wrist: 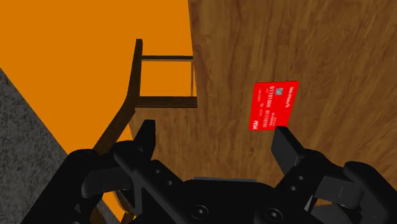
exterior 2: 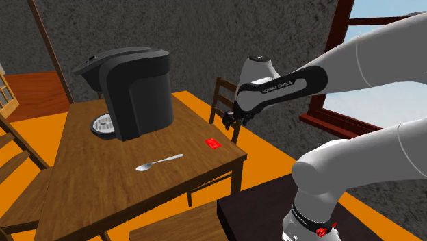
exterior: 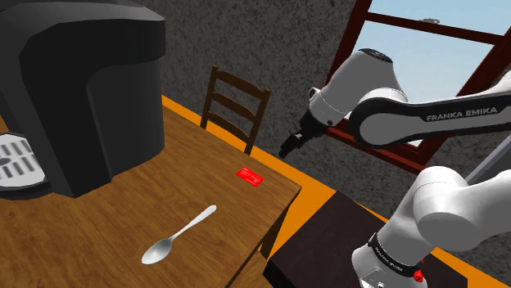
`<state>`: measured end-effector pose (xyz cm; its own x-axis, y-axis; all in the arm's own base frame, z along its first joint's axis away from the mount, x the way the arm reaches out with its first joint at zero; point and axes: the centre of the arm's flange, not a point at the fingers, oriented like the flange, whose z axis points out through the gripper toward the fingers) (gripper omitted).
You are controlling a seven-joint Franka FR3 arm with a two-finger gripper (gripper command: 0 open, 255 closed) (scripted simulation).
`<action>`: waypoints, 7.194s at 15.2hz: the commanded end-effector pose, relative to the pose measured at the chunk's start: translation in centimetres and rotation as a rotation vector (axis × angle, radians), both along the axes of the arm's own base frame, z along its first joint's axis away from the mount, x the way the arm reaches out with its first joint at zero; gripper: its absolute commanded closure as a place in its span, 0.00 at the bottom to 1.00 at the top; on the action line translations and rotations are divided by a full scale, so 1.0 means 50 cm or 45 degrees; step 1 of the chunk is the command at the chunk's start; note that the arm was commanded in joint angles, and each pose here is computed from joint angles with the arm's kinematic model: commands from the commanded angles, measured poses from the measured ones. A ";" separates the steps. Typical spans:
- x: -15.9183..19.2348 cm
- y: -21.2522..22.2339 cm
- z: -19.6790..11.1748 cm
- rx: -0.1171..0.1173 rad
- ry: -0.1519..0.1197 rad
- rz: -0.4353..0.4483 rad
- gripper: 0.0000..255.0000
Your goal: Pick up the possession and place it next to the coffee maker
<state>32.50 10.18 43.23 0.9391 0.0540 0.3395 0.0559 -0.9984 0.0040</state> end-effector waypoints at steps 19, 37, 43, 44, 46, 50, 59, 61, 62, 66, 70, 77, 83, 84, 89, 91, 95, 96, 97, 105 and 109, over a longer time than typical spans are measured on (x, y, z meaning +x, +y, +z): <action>0.130 0.165 -0.245 0.036 -0.299 0.178 0.00; 0.130 0.165 -0.224 0.036 -0.299 0.178 1.00; 0.130 0.165 -0.160 0.036 -0.299 0.178 1.00; 0.130 0.165 -0.150 0.036 -0.299 0.178 1.00; 0.130 0.165 -0.128 0.036 -0.299 0.178 1.00; 0.130 0.165 -0.086 0.036 -0.299 0.178 1.00; 0.130 0.165 0.009 0.036 -0.299 0.178 1.00; 0.130 0.165 0.030 0.036 -0.299 0.178 1.00; 0.130 0.165 0.040 0.036 -0.299 0.178 1.00; 0.130 0.165 0.083 0.036 -0.299 0.178 1.00; 0.130 0.165 0.125 0.036 -0.299 0.178 1.00; 0.130 0.165 0.199 0.036 -0.299 0.178 1.00; 0.130 0.165 0.262 0.036 -0.299 0.178 1.00; 0.130 0.165 0.273 0.036 -0.299 0.178 1.00; 0.130 0.165 0.326 0.036 -0.299 0.178 1.00; 0.130 0.165 0.347 0.036 -0.299 0.178 1.00; 0.130 0.165 0.389 0.036 -0.299 0.178 1.00; 0.130 0.165 0.400 0.036 -0.299 0.178 1.00; 0.130 0.165 0.410 0.036 -0.299 0.178 1.00; 0.130 0.165 0.495 0.036 -0.299 0.178 1.00; 0.130 0.165 0.537 0.036 -0.299 0.178 1.00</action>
